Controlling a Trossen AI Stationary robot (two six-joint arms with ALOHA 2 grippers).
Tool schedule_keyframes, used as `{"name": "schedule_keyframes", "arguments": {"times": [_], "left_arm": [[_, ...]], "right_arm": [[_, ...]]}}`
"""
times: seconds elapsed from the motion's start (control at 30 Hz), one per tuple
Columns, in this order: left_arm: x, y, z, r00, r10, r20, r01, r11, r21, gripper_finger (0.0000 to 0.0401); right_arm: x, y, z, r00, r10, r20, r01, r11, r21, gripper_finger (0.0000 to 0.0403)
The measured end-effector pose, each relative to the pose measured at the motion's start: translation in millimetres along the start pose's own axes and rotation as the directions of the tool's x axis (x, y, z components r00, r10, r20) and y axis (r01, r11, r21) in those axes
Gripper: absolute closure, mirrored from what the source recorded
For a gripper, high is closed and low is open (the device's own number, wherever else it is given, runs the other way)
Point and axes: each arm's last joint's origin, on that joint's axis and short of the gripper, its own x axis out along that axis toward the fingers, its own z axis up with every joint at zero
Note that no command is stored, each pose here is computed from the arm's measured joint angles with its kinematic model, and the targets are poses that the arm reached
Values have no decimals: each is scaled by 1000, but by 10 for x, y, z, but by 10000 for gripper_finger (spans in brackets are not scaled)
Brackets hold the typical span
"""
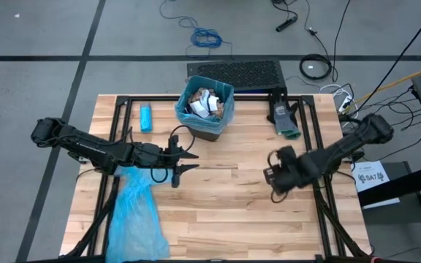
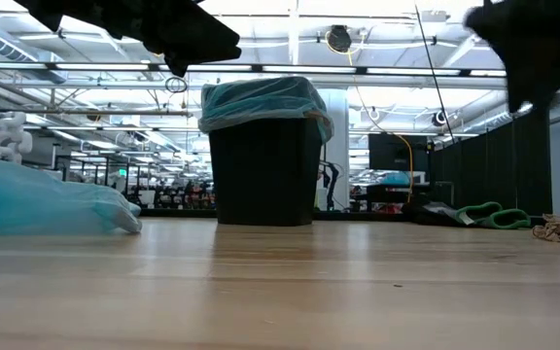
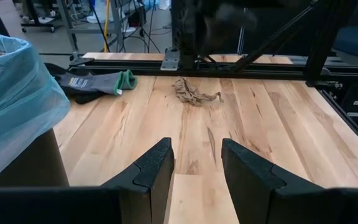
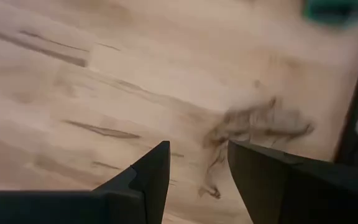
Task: Place trash/remove bag and relplace
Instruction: Put the brown paper into the trash bin
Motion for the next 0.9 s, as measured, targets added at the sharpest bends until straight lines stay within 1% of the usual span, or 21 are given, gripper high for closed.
{"name": "schedule_keyframes", "arguments": {"times": [0.07, 0.17, 0.3, 0.4, 0.53, 0.63, 0.7, 0.77, 0.83, 0.9], "left_arm": [[0, 0, 2, 1000, 0, 2, 0, 1000, 0, 260], [0, 0, 8, 1000, 0, 8, 0, 1000, -2, 260], [0, 0, 8, 1000, 0, 8, 0, 1000, -1, 260], [0, 0, 10, 1000, 0, 10, 0, 1000, -1, 260], [0, 0, 10, 1000, 0, 10, 0, 1000, 6, 260], [0, 0, 10, 1000, 0, 10, 0, 1000, 7, 260], [0, 0, 10, 1000, 0, 10, 0, 1000, 6, 260], [0, 0, 10, 1000, 0, 10, 0, 1000, 6, 260], [0, 0, 10, 1000, 0, 10, 0, 1000, 6, 260], [0, 0, 9, 1000, 0, 9, 0, 1000, 5, 260]], "right_arm": [[179, -86, -157, 1000, -5, 4, 5, 997, 81, 250], [435, -210, -315, 1000, -25, 18, 21, 984, 178, 250], [715, -356, -367, 996, -80, 34, 67, 956, 285, 250], [842, -435, -356, 991, -130, 18, 115, 926, 360, 249], [957, -496, -330, 985, -170, -8, 159, 903, 399, 238], [1053, -525, -317, 986, -169, -15, 157, 874, 461, 223], [1146, -540, -316, 989, -147, -23, 139, 857, 496, 214], [1252, -553, -324, 994, -106, -30, 106, 852, 512, 205], [1329, -599, -327, 995, -93, -22, 91, 858, 506, 201], [1354, -615, -328, 996, -88, -23, 88, 854, 512, 207]]}}
